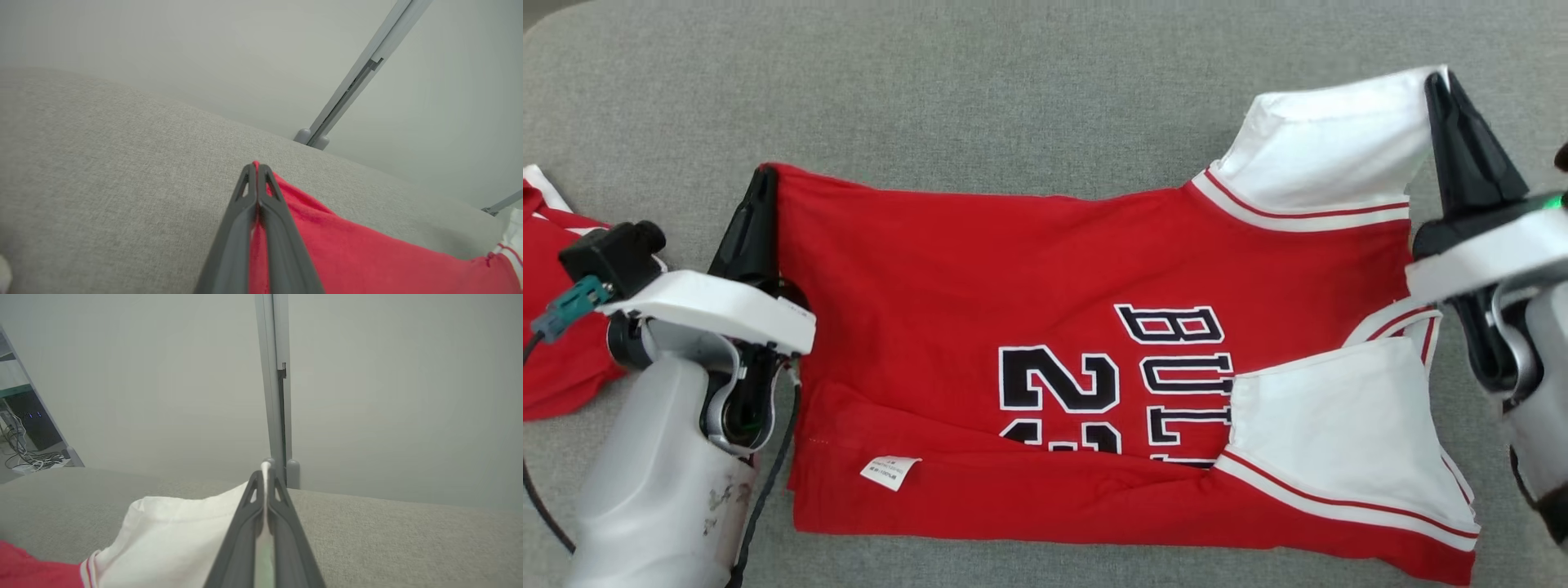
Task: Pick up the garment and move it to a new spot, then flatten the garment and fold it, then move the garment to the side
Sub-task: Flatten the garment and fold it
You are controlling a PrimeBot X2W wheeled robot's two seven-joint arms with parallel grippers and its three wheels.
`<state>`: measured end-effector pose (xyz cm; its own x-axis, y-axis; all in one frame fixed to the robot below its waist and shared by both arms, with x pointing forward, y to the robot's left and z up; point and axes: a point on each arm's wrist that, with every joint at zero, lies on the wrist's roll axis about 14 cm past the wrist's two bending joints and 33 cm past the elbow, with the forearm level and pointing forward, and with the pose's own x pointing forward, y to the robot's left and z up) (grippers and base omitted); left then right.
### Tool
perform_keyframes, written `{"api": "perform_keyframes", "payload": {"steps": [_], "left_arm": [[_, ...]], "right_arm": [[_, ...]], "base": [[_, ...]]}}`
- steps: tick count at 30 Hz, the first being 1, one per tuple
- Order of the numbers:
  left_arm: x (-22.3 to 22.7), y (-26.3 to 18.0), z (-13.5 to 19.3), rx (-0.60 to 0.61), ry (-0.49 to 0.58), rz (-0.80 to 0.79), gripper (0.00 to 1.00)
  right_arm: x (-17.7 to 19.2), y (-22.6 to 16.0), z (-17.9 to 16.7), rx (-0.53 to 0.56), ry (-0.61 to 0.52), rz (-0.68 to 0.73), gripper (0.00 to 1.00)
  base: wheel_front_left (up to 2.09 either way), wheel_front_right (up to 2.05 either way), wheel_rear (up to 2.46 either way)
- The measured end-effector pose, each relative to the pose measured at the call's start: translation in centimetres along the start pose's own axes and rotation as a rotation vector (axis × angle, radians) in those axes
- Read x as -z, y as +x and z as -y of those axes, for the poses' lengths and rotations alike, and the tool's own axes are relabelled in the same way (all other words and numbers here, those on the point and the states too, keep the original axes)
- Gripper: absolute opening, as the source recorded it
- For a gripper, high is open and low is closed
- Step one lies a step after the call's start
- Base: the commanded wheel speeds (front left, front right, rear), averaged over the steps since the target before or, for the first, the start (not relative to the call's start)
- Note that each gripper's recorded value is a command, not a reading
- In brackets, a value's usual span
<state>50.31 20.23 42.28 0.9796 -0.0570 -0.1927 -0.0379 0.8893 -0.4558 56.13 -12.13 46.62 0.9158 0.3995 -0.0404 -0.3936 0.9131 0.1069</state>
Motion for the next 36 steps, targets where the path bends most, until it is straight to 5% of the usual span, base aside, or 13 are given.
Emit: {"api": "perform_keyframes", "payload": {"steps": [15, 27, 29, 30, 36], "left_arm": [[3.3, -8.2, -0.2, -0.055, -0.216, -0.131, 0.00], [5.1, -12.6, -1.2, -0.136, -0.210, -0.225, 0.00], [5.5, -12.9, -1.3, -0.149, -0.193, -0.234, 1.00], [5.5, -13.0, -1.5, -0.154, -0.162, -0.230, 1.00], [3.2, -12.7, -1.7, -0.154, 0.022, -0.077, 1.00]], "right_arm": [[5.2, -14.3, -4.3, 0.136, 0.239, -0.105, 0.00], [6.7, -18.8, -5.1, 0.224, 0.309, -0.176, 0.00], [6.8, -18.9, -5.2, 0.224, 0.300, -0.183, 0.74], [6.8, -18.9, -5.3, 0.221, 0.291, -0.186, 1.00], [4.6, -18.1, -5.1, 0.205, 0.189, -0.096, 1.00]], "base": [[0.00, 0.00, 0.00], [0.00, 0.00, 0.00], [0.00, 0.00, 0.00], [0.00, 0.00, 0.00], [0.00, 0.00, 0.00]]}}
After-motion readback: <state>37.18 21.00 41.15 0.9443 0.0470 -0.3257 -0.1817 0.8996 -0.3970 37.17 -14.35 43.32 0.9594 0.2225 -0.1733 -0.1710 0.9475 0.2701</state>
